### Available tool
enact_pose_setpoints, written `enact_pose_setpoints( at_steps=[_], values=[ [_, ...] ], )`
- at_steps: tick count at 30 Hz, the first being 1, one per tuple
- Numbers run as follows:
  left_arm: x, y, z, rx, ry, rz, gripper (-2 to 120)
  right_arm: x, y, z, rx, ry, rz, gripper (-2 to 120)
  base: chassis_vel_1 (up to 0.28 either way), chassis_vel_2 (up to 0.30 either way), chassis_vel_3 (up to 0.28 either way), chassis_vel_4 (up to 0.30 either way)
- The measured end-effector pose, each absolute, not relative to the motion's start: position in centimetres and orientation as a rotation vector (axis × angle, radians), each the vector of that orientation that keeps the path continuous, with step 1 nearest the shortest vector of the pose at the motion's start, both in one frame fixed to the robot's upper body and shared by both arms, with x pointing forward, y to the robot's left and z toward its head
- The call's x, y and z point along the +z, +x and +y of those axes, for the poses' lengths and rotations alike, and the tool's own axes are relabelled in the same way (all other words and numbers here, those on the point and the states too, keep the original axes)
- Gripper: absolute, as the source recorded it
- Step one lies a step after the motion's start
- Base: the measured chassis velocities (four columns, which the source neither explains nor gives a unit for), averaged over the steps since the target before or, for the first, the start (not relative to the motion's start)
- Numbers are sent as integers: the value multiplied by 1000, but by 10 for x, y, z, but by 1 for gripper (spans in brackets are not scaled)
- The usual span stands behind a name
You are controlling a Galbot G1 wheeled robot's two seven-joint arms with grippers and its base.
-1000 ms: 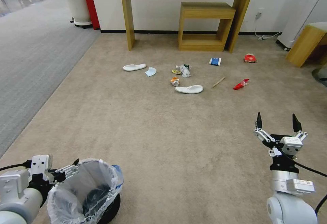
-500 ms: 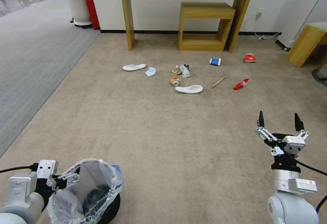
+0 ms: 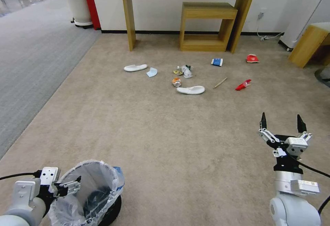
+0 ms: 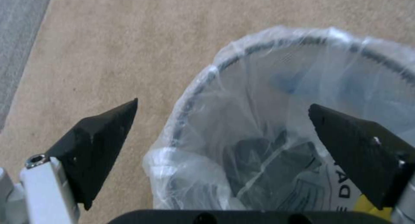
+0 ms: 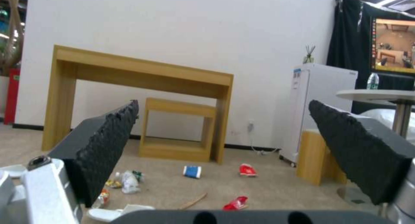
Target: Pick up the trash bin and place the garbage on the floor into it.
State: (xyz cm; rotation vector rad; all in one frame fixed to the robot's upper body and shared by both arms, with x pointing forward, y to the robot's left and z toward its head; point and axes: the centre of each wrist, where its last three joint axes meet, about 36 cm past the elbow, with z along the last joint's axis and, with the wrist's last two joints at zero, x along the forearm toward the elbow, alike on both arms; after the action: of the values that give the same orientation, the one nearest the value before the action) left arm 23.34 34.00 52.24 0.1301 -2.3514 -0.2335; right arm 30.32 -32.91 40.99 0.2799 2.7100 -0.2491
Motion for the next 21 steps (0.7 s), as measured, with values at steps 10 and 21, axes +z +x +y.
enact_pose_setpoints(
  at_steps=[10,21],
  values=[
    [512,240,354,-231,110,-2313,100,405,303,-330,-247,285,2722,100,0,0,0,0],
    [503,247,368,-210,86,-2287,100,404,303,-329,-248,288,2725,100,0,0,0,0]
  ],
)
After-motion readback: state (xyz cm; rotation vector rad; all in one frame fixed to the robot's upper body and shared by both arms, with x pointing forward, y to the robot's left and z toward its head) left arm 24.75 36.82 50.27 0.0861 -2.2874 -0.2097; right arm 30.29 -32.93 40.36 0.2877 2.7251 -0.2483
